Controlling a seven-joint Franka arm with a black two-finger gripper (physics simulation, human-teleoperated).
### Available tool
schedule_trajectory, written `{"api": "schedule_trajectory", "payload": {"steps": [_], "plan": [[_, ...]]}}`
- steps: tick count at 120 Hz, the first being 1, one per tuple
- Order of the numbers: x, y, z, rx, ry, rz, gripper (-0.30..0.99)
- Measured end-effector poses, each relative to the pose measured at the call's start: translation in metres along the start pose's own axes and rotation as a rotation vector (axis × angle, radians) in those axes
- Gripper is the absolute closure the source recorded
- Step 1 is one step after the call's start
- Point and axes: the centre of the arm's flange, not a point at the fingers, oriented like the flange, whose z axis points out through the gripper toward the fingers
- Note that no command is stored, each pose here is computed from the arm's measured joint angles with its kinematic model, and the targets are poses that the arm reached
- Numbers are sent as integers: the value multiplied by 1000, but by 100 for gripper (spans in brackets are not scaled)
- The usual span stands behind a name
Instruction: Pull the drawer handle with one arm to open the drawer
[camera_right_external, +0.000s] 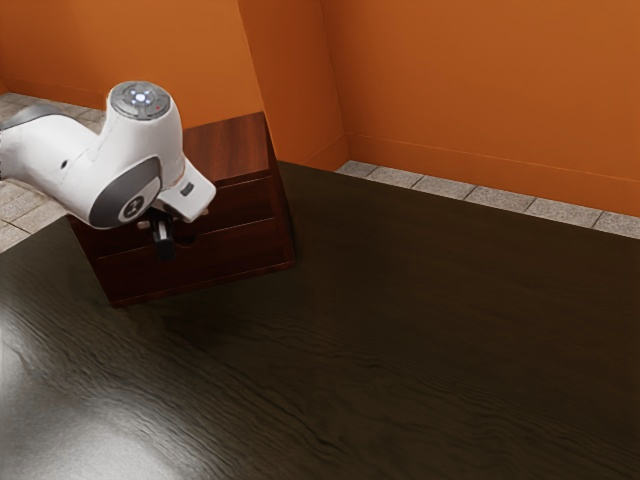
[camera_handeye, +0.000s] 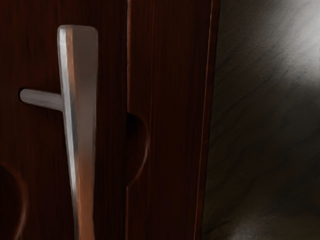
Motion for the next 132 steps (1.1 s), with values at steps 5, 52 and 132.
{"api": "schedule_trajectory", "payload": {"steps": [5,52,132], "plan": [[1,1,7,-6,-6,0,0],[26,14,21,10,36,25,0],[3,39,8,26,109,3,1]]}}
